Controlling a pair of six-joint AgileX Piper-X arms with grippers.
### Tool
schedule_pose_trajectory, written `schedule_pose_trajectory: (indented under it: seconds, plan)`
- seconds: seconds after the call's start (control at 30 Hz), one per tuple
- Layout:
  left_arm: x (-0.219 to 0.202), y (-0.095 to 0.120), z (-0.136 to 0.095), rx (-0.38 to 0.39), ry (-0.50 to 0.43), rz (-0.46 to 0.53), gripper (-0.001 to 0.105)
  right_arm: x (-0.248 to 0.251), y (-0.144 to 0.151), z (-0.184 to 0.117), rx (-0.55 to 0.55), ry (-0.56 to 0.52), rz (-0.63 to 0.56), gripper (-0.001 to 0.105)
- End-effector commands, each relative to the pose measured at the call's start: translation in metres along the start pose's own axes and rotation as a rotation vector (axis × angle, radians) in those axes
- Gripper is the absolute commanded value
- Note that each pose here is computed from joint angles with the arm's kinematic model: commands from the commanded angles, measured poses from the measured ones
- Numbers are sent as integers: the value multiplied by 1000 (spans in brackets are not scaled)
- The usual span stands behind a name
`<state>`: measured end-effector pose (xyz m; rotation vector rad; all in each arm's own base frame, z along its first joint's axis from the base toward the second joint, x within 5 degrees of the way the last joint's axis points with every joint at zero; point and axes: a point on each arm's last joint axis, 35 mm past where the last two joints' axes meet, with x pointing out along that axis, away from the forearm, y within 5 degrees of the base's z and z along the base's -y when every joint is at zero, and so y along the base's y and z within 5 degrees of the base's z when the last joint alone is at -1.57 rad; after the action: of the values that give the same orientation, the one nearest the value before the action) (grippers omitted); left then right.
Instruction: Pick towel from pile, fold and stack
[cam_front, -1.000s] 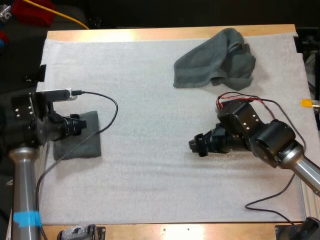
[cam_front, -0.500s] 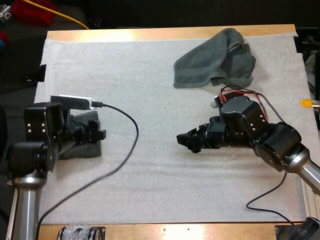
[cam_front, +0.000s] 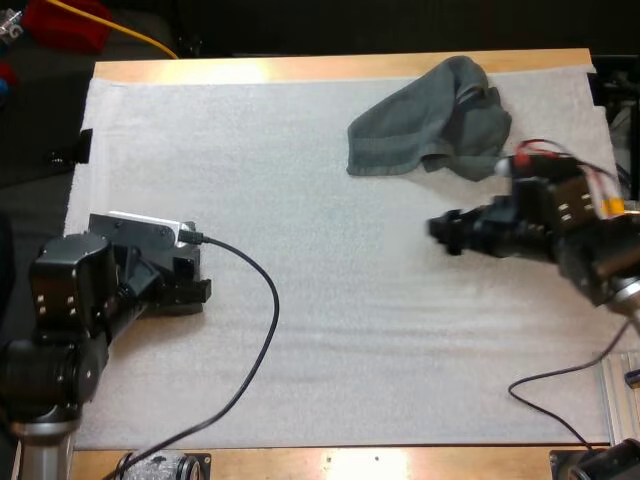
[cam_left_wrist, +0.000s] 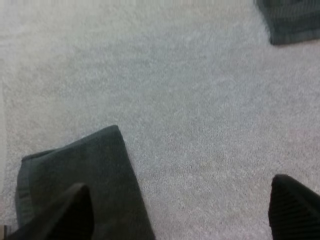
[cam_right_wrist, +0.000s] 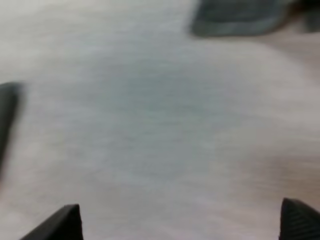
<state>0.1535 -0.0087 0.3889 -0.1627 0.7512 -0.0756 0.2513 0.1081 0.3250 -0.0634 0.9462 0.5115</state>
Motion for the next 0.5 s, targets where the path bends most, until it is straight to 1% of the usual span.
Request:
schedule_pose_trajectory:
  seconds: [0.0, 0.07, 0.1, 0.17, 0.2, 0.27, 0.37, 0.47]
  plan:
    - [-6, -1, -1, 2, -13, 1, 70, -7, -11, -4, 1, 21, -67, 75]
    - [-10, -1, -3, 10, -22, -1, 70, -16, -28, -8, 19, 38, -146, 75]
    - [-11, -1, -3, 11, -22, 1, 70, -19, -32, -9, 26, 40, -165, 75]
    - [-12, 0, -5, 14, -12, 9, 70, -31, -46, -13, 44, 32, -224, 75]
    - [-12, 0, -6, 15, -9, 15, 70, -33, -49, -14, 50, 30, -237, 75]
    - [-13, 0, -7, 14, 7, 23, 70, -48, -60, -18, 90, 10, -310, 75]
    - [-17, 0, -7, 15, 12, 24, 70, -67, -68, -24, 118, -14, -404, 75]
    - [-23, -1, -3, 29, 2, 22, 70, -84, -70, -29, 127, -49, -462, 75]
